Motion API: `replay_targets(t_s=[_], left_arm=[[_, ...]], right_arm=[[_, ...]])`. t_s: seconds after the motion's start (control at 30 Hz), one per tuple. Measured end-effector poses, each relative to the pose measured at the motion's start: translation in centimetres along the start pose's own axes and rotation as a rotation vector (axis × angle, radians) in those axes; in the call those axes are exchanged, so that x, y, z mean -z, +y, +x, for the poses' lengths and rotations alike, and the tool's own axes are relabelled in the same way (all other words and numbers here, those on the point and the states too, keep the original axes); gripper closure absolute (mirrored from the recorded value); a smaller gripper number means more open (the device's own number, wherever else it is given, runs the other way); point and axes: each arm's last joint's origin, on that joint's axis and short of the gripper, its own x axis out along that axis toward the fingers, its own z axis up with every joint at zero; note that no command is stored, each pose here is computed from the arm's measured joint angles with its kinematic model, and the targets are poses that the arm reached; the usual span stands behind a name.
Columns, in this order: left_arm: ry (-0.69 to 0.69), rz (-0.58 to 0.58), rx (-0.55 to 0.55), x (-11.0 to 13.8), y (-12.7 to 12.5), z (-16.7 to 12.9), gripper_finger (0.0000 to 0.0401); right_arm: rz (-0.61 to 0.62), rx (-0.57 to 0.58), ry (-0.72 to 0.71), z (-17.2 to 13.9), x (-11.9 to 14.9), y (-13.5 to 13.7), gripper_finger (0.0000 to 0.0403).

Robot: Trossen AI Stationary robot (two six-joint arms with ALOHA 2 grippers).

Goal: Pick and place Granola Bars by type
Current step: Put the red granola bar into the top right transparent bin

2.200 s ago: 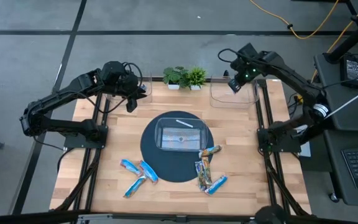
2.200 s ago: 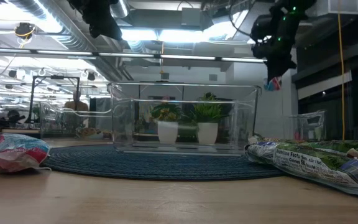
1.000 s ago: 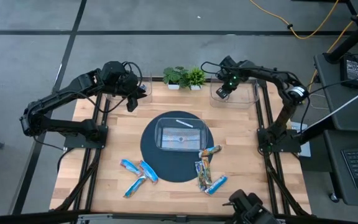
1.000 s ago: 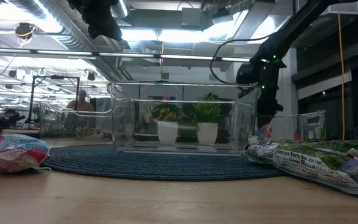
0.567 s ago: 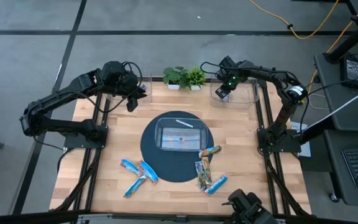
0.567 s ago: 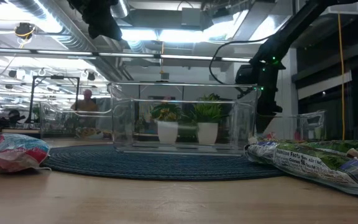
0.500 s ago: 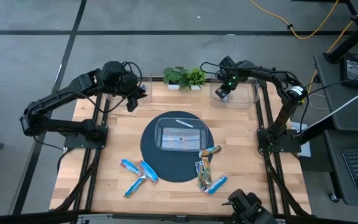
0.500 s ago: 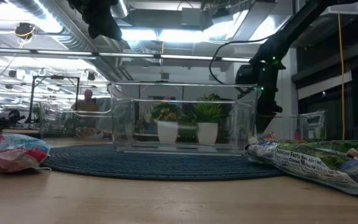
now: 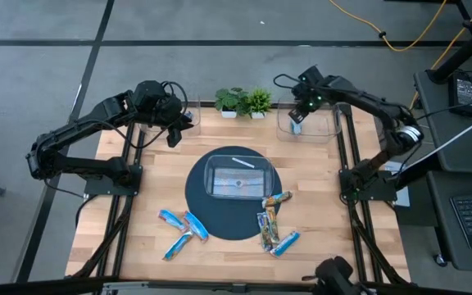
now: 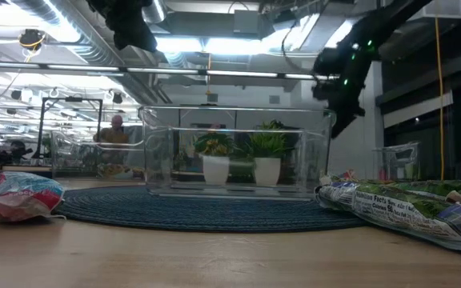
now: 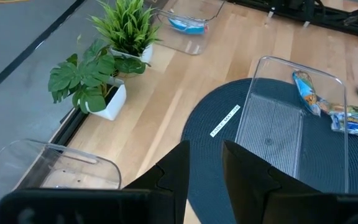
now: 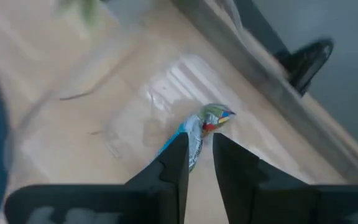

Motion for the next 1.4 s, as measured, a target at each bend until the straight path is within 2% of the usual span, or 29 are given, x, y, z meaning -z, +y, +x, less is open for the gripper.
replay_targets(t_s=[0.13,0.43,0.67,0.77,0.97,1.13,1.4], left_arm=[[0.047,0.012,0.063,0.4,-0.7,0.1,0.0315],[0.280,0.100,0.243,3.1,-4.6,0.6,0.0315],[0.406,0.074,0.291,6.1,-6.4,2.5,0.0315],[0.469,0.052,0.309,7.5,-7.0,3.1,0.0315],[0.557,0.120,0.366,9.8,-8.9,3.6,0.0315],[0.646,0.109,0.376,12.0,-10.0,3.9,0.0315],[0.731,0.051,0.368,15.9,-11.2,5.0,0.0315]], right_arm=[[-0.084,-0.059,-0.108,-3.4,0.3,1.6,0.0326],[-0.350,-0.258,-0.384,-11.3,2.7,6.7,0.0326],[-0.647,-0.437,-0.543,-15.3,5.2,10.1,0.0326],[-0.732,-0.515,-0.588,-16.3,6.0,11.3,0.0326],[-0.803,-0.590,-0.600,-17.0,7.0,13.0,0.0326],[-0.827,-0.628,-0.605,-17.2,7.2,13.9,0.0326],[-0.800,-0.594,-0.603,-17.2,7.2,14.1,0.0326]])
